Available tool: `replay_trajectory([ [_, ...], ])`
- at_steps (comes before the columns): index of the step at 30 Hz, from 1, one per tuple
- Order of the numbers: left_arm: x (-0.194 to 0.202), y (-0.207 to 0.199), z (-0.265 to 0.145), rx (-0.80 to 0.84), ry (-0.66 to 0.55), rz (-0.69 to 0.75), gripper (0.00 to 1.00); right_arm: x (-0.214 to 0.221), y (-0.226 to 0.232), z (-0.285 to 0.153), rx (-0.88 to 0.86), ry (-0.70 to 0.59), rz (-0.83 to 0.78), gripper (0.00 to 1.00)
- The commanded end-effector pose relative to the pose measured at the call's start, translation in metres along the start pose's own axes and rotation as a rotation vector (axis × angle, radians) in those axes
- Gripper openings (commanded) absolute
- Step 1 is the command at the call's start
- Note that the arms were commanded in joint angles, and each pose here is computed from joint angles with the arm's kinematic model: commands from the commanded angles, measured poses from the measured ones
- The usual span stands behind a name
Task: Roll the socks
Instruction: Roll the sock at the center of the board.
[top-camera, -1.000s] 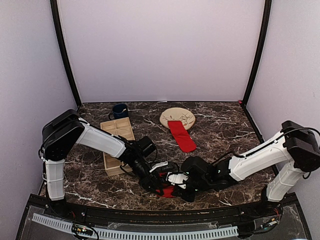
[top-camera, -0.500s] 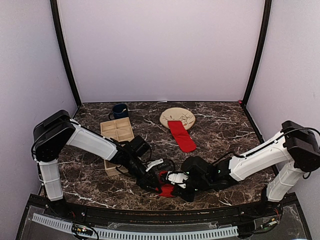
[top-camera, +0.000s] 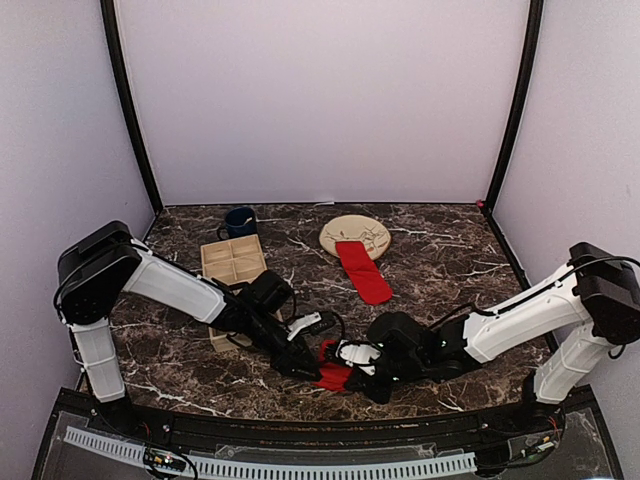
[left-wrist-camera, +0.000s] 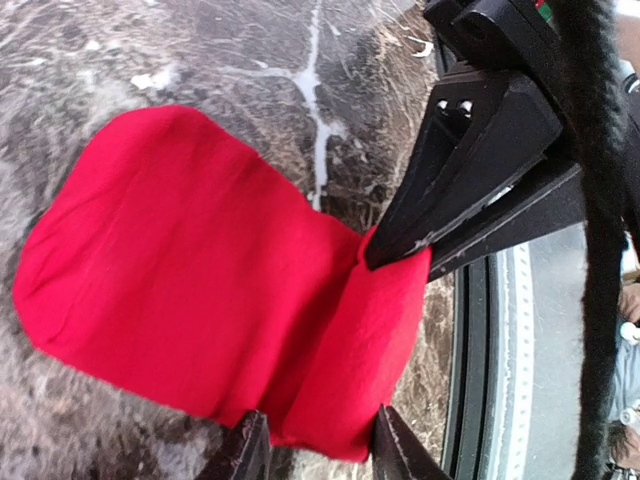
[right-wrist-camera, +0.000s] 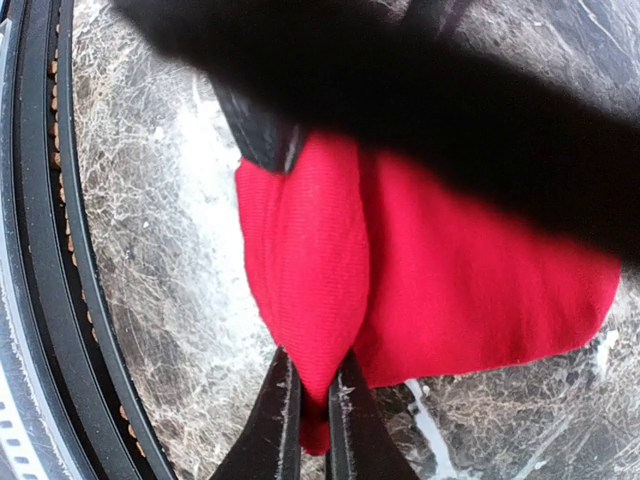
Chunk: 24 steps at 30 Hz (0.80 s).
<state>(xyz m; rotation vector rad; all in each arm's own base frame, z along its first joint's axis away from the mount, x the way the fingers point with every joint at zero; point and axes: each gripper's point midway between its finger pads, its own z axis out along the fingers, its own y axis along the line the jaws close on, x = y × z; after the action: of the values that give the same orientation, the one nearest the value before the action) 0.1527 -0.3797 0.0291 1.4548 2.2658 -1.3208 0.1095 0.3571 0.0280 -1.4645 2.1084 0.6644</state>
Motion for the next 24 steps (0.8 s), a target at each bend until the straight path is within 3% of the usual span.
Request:
replay_trajectory([
  [1, 0.006, 0.013, -0.011, -0.099, -0.008, -0.025, 0.38, -0.002, -0.002, -0.004, -0.002, -0.026, 0.037, 0.0],
  [13, 0.002, 0.02, -0.027, -0.205, -0.075, -0.013, 0.4, -0.003, -0.003, -0.002, -0.036, -0.02, 0.085, 0.0],
  [24, -0.016, 0.005, -0.048, -0.244, -0.246, 0.087, 0.42, 0.003, -0.003, 0.004, -0.125, 0.019, 0.159, 0.0],
])
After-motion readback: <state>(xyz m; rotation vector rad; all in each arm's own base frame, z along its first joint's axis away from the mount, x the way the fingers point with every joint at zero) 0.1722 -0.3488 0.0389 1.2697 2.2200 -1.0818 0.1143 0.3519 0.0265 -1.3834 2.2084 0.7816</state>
